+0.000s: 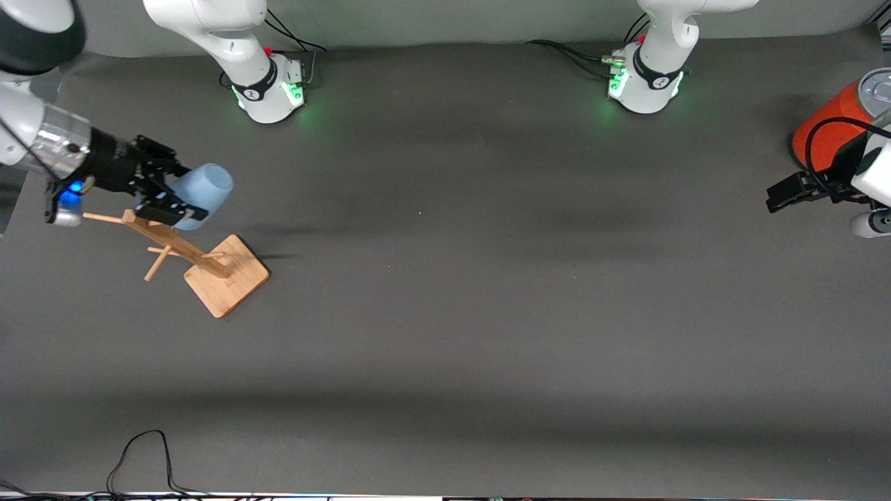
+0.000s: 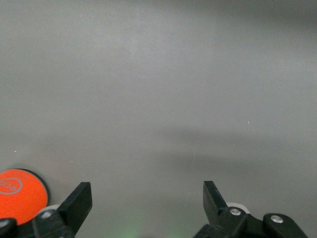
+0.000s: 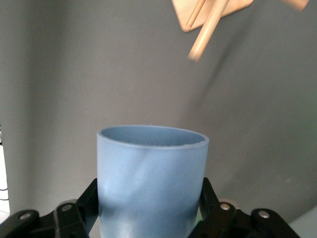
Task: Rotate and upright cup with both arms
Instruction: 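Carry the blue cup with the right gripper to the table middle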
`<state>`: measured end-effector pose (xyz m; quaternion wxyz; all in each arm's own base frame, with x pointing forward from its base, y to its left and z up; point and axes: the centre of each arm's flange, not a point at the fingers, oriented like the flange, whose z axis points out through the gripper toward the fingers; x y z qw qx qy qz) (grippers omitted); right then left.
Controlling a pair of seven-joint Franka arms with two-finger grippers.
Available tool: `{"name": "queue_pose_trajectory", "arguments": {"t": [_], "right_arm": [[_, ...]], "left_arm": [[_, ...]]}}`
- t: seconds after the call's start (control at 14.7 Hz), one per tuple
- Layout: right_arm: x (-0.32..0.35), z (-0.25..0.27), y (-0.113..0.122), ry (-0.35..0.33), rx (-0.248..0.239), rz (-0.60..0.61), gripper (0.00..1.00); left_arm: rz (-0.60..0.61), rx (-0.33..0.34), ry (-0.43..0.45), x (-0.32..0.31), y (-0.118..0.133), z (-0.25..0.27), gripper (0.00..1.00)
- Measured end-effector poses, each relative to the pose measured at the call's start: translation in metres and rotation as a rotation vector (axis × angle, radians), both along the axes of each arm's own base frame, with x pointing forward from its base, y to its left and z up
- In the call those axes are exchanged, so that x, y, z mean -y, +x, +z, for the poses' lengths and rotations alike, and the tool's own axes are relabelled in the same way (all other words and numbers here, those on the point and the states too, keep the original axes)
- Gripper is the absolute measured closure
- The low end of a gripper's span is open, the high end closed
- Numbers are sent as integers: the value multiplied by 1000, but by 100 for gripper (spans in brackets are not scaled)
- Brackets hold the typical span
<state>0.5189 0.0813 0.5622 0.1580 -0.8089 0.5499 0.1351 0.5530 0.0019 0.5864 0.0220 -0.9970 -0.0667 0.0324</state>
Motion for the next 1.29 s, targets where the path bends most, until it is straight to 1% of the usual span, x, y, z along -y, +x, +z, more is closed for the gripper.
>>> {"name": "queue_pose_trajectory", "arguments": {"t": [0.2,0.34,0.61,0.89,1.02,1.29], "right_arm": [[-76,11,2,-9,9,-41,19],[-122,2,4,-26,21,-58,19],[-205,-40,-2,-119,44,-54,19],[-282,-92,-20,-226,73,-69,19],[-317,-126,-32,-262,82,-80,19],[-382,-202,-65,-335,98,-114,19]], "left_arm": [[0,-2,0,0,0,-1,0],[0,-2,0,0,0,-1,0],[0,-5,0,0,1,-2,0],[0,-8,0,0,1,-4,0],[0,-10,0,0,2,-5,0],[0,-13,0,0,2,-7,0]]}}
